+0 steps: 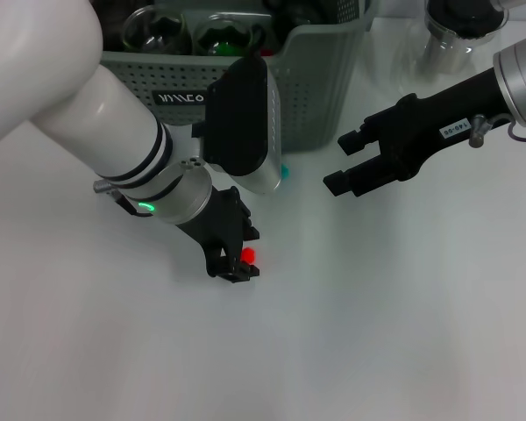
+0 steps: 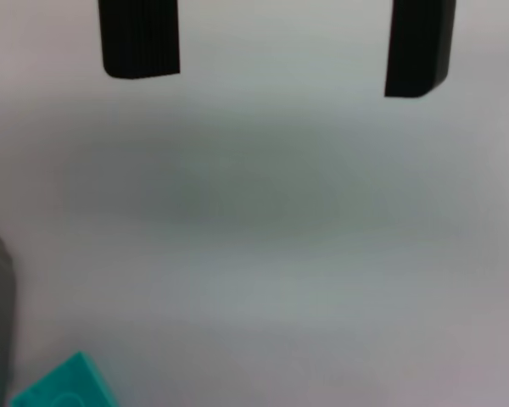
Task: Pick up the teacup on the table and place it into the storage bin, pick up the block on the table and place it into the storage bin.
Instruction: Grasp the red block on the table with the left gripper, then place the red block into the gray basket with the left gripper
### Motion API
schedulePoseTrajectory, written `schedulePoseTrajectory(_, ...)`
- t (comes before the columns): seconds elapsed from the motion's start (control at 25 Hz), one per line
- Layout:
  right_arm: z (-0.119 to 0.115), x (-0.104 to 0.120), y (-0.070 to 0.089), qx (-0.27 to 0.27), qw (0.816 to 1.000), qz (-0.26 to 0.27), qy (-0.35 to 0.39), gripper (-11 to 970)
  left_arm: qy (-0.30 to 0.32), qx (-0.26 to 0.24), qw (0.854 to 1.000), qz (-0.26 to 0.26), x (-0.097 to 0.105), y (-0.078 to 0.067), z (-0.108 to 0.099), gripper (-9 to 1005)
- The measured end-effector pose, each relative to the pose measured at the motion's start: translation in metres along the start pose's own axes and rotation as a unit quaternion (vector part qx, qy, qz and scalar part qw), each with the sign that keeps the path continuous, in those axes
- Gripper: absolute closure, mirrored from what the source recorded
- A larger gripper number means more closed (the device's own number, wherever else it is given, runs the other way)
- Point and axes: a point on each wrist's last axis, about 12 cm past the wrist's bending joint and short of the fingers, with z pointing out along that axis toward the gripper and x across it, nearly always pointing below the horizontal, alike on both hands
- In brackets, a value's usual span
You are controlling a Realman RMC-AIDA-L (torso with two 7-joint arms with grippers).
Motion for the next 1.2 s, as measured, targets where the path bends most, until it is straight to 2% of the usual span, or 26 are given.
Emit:
schedulePoseTrajectory(0.36,0.000,0.000,0.000,0.000,1.000,-0.001,0.000,192,0.000,0.002,1.000,-0.007,0.003,-0.001,0.003,570)
schedulePoseTrajectory(0.56,0.000,0.000,0.000,0.000,1.000,-0.001,0.000,192,0.000,0.002,1.000,-0.008,0.003,-0.002,0.003,695)
schedulePoseTrajectory(0.88,-0.001,-0.001,0.000,0.001,1.000,-0.002,0.000,193,-0.005,0.002,1.000,-0.021,0.003,-0.002,0.000,794)
schedulePoseTrajectory(1.04,-0.001,-0.002,-0.001,0.001,1.000,-0.003,-0.001,194,-0.024,-0.001,0.999,-0.039,0.005,-0.004,-0.010,805)
schedulePoseTrajectory(1.2,-0.002,-0.003,-0.001,0.002,1.000,-0.005,-0.001,194,-0.084,-0.002,0.992,-0.094,0.012,-0.002,-0.028,804)
